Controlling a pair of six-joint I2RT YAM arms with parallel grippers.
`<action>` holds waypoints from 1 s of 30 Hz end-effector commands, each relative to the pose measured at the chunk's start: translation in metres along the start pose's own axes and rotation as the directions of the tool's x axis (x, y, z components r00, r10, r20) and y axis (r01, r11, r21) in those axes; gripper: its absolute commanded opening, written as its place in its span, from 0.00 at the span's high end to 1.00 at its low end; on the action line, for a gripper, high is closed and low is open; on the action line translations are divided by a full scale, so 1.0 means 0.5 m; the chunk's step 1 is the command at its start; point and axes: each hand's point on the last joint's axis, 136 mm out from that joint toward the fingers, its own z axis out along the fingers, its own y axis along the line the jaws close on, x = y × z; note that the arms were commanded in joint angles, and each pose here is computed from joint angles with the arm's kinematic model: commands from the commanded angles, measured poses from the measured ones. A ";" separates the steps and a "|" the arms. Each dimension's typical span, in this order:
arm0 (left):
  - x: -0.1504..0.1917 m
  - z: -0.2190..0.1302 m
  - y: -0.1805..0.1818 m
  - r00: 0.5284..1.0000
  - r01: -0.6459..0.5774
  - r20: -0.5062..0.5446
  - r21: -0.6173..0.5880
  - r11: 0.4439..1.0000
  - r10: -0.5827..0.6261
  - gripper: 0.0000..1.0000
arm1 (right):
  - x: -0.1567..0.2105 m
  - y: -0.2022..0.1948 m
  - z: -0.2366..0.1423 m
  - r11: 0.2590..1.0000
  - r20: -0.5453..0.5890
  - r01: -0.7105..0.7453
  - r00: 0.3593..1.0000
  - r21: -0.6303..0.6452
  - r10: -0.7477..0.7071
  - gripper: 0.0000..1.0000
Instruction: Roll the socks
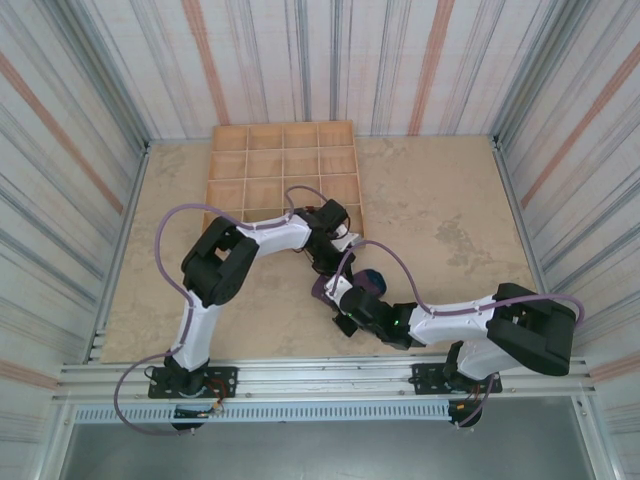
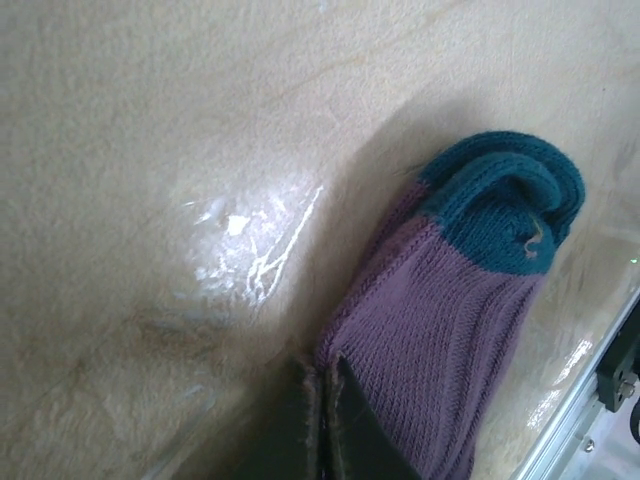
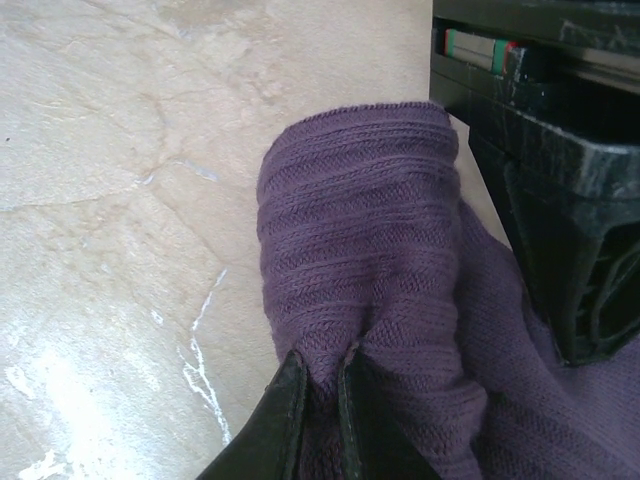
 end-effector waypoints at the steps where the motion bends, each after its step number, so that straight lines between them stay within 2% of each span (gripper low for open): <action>1: 0.015 -0.013 0.071 0.993 0.119 0.021 -0.088 0.989 -0.118 1.00 | 0.025 0.003 -0.002 0.998 -0.061 -0.057 0.997 -0.031 0.055 1.00; 6: 0.013 -0.051 0.099 0.981 0.183 0.081 -0.119 0.976 -0.174 1.00 | 0.022 0.015 -0.011 0.982 -0.115 -0.152 0.983 -0.107 0.140 1.00; 11: 0.032 -0.075 0.135 0.955 0.281 0.136 -0.128 0.951 -0.264 1.00 | 0.005 0.004 -0.020 0.935 -0.168 -0.301 0.948 -0.190 0.271 1.00; 21: 0.053 -0.077 0.148 0.933 0.344 0.155 -0.120 0.931 -0.325 1.00 | 0.001 -0.030 0.008 0.837 -0.299 -0.484 0.863 -0.253 0.408 1.00; 25: 0.056 -0.077 0.156 0.930 0.352 0.165 -0.134 0.926 -0.329 1.00 | 0.001 -0.050 0.028 0.732 -0.368 -0.614 0.780 -0.295 0.506 1.00; 30: 0.056 -0.086 0.162 0.920 0.374 0.181 -0.133 0.918 -0.349 1.00 | 0.021 -0.083 0.049 0.612 -0.425 -0.737 0.670 -0.287 0.608 1.00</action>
